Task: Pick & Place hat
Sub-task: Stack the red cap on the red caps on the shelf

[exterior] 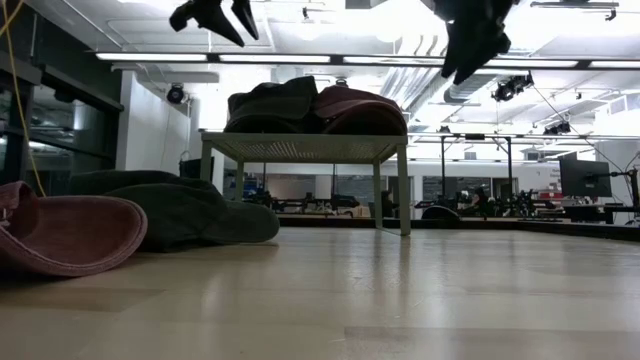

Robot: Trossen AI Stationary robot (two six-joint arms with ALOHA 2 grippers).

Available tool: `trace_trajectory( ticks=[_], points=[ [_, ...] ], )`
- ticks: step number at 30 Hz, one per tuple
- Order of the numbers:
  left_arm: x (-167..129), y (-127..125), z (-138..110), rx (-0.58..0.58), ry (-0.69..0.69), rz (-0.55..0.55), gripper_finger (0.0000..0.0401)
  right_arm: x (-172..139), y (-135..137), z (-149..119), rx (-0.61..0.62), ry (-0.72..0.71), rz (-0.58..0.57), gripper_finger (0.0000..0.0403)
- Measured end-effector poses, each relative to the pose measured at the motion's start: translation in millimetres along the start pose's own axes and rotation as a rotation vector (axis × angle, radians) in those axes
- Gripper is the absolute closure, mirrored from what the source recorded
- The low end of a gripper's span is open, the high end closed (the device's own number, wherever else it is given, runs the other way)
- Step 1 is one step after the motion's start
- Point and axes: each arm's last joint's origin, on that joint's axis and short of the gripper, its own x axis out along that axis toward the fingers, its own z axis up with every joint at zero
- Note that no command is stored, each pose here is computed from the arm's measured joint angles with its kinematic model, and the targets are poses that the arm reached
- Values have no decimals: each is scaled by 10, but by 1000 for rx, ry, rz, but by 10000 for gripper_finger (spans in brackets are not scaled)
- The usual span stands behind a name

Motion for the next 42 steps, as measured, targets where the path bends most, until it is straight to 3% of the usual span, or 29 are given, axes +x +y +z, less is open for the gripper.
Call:
trace_trajectory(
  ticks=[17, 28, 42],
  points=[
    [-466, -290, -353, 123, 59, -161, 258, -122, 384, -108, -165, -26, 82, 145],
    [-760, -338, -599, 252, 159, -255, 258, -302, 755, -287, -35, -59, 141, 145],
    [-1142, -295, -939, 396, 585, -487, 258, -507, 1140, -540, 168, -63, 242, 145]
  ],
)
